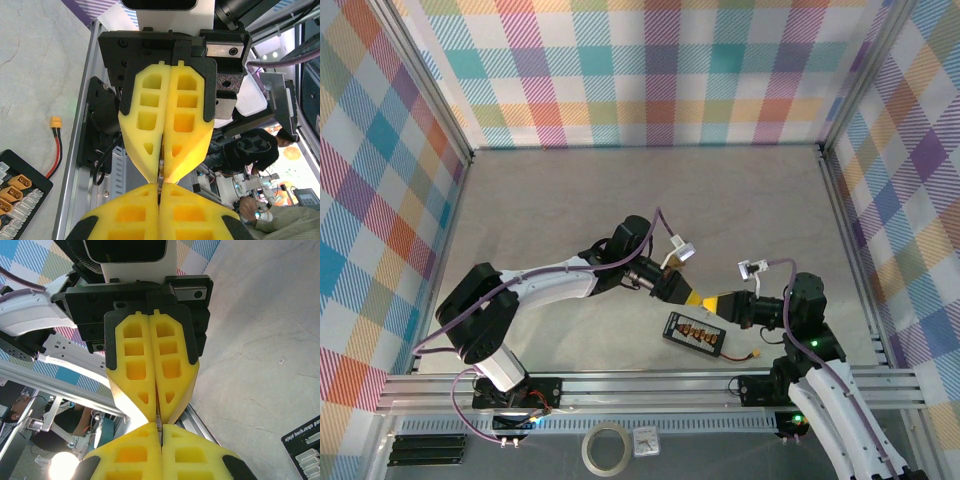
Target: Unlock with the key
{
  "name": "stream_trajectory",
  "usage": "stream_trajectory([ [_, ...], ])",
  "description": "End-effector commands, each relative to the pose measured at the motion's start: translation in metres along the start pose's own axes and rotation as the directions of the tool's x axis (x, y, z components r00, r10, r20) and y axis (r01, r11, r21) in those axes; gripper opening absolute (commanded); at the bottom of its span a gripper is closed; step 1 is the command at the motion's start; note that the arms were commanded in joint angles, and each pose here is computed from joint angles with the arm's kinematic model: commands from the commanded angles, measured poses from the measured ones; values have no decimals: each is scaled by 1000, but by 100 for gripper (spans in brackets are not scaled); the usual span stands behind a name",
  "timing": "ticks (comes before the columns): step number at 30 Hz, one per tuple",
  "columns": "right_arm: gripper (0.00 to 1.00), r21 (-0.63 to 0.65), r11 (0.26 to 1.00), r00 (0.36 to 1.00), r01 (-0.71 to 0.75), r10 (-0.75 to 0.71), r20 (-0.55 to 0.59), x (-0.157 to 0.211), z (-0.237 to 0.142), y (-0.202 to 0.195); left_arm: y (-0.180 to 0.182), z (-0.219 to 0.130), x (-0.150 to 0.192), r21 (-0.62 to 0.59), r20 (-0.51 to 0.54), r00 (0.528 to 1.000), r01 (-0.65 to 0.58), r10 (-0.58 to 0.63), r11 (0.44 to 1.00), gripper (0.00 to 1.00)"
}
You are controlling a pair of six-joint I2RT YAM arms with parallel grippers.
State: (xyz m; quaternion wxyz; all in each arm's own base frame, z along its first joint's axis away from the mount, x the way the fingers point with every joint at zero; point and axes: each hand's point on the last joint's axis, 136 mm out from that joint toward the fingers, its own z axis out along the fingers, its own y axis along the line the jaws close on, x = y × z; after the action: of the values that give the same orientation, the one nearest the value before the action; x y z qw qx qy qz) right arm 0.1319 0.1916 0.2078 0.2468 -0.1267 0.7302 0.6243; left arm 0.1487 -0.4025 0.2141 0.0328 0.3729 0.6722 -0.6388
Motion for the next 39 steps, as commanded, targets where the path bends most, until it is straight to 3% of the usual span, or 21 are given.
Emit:
stream_trajectory([
  [1, 0, -42, 999, 999, 26, -27, -43, 10, 0, 10, 15, 1, -7, -76, 16, 1000, -12, 13, 997, 0],
  [4, 0, -42, 998, 999, 36, -38, -39, 10, -1, 13, 21, -1, -11, -107, 27, 1000, -2, 5, 994, 0],
  [7, 0, -7, 999, 998, 54, -54, -13, 7, -3, 11, 30, -15, -25, -180, 109, 994, 9, 10, 984, 32],
  [9, 0, 26, 997, 998, 67, -67, 4, 5, -5, 9, 36, -36, -42, -244, 216, 976, 46, 8, 969, 45],
  [13, 0, 84, 991, 993, 104, -108, 45, -4, -7, 4, 56, -108, -66, -394, 473, 879, 264, -52, 880, 57],
  [16, 0, 142, 978, 983, 150, -163, 86, -15, -10, 1, 62, -145, -59, -464, 552, 829, 393, -88, 794, 64],
  [20, 0, 210, 951, 956, 226, -258, 141, -36, -13, 2, 62, -186, -33, -602, 595, 802, 492, -58, 628, 66],
  [23, 0, 259, 936, 948, 237, -281, 149, -49, -12, -2, 55, -218, -11, -647, 647, 762, 563, -20, 514, 76],
  [25, 0, 293, 926, 947, 238, -288, 143, -57, -11, -6, 52, -249, 4, -680, 686, 727, 621, 38, 390, 85],
  [27, 0, 313, 917, 944, 247, -300, 134, -63, -9, -6, 51, -285, 27, -677, 731, 677, 703, 85, 219, 92],
  [32, 0, 324, 900, 934, 290, -340, 108, -74, -2, 4, 59, -351, 81, -605, 779, 621, 780, 83, -159, 95],
  [34, 0, 315, 902, 935, 296, -341, 98, -75, -1, 8, 66, -371, 99, -570, 790, 608, 776, 78, -271, 96],
  [37, 0, 294, 908, 937, 300, -339, 90, -75, 0, 15, 80, -398, 118, -522, 813, 580, 770, 59, -368, 96],
  [39, 0, 289, 908, 936, 303, -340, 88, -74, -1, 18, 82, -420, 125, -503, 800, 595, 736, 78, -453, 96],
])
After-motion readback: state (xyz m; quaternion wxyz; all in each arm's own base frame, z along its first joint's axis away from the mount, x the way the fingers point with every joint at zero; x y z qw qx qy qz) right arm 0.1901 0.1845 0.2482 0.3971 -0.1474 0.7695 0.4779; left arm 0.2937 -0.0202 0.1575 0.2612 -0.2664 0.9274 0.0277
